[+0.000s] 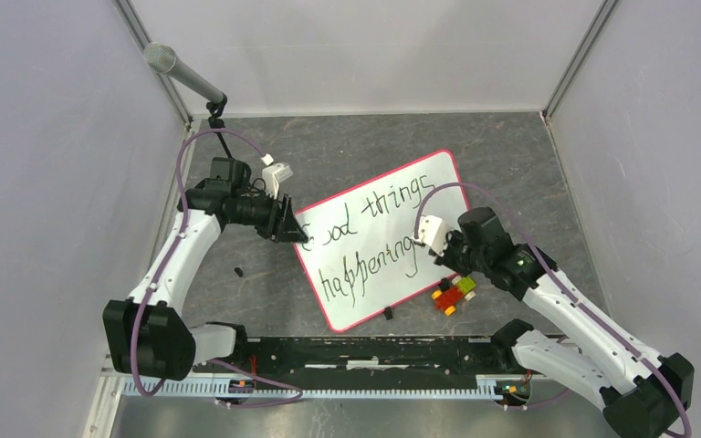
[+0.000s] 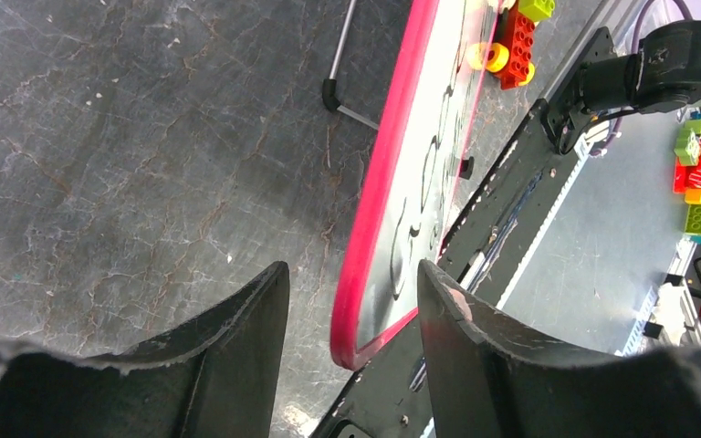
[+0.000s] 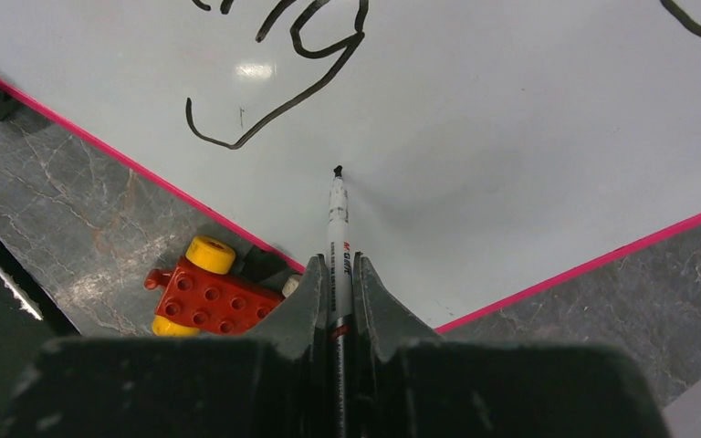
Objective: Write a sentence on the whiteboard
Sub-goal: Put down the whiteboard on the whiteboard stand.
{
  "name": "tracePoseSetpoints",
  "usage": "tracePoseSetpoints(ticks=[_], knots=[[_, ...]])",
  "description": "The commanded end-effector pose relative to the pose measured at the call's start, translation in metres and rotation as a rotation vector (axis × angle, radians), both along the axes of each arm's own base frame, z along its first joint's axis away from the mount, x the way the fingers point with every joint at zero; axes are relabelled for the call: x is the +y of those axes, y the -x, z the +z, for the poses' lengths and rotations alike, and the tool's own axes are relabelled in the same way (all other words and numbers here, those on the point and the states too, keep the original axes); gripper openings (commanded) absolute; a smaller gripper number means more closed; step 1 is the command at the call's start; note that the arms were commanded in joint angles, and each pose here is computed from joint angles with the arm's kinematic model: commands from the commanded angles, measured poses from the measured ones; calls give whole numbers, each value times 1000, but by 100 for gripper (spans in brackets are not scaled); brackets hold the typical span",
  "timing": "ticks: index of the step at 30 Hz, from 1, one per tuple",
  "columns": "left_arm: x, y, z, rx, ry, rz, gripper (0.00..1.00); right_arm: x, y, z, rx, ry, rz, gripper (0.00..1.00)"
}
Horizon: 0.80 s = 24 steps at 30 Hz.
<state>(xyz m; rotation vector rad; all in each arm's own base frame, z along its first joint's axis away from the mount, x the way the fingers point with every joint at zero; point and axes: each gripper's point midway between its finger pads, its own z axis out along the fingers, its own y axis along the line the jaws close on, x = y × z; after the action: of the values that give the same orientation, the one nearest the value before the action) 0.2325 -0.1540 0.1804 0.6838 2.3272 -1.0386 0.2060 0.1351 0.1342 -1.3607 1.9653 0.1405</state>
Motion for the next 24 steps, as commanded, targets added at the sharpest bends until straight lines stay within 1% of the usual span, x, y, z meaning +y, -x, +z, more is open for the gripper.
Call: tracePoseSetpoints(ticks=[1,10,13,18,21,24], knots=[[3,-2,2,-69,-13,-16,60,-4,-9,-8,-28,24,-24,0],[5,-2,7,-85,-25,-10,61,-4,-7,4,-32,19,-19,0],[5,-2,17,-104,-18,-1,64,5,-6,22,-41,-29,10,0],[9,0,45,-153,-14,24,76,23,-3,63,-66,-119,87,0],[17,4,59,-195,-22,44,77,31,-1,78,-86,-158,128,0],[35,7,67,-218,-42,95,77,40,-2,93,-107,-203,157,0]])
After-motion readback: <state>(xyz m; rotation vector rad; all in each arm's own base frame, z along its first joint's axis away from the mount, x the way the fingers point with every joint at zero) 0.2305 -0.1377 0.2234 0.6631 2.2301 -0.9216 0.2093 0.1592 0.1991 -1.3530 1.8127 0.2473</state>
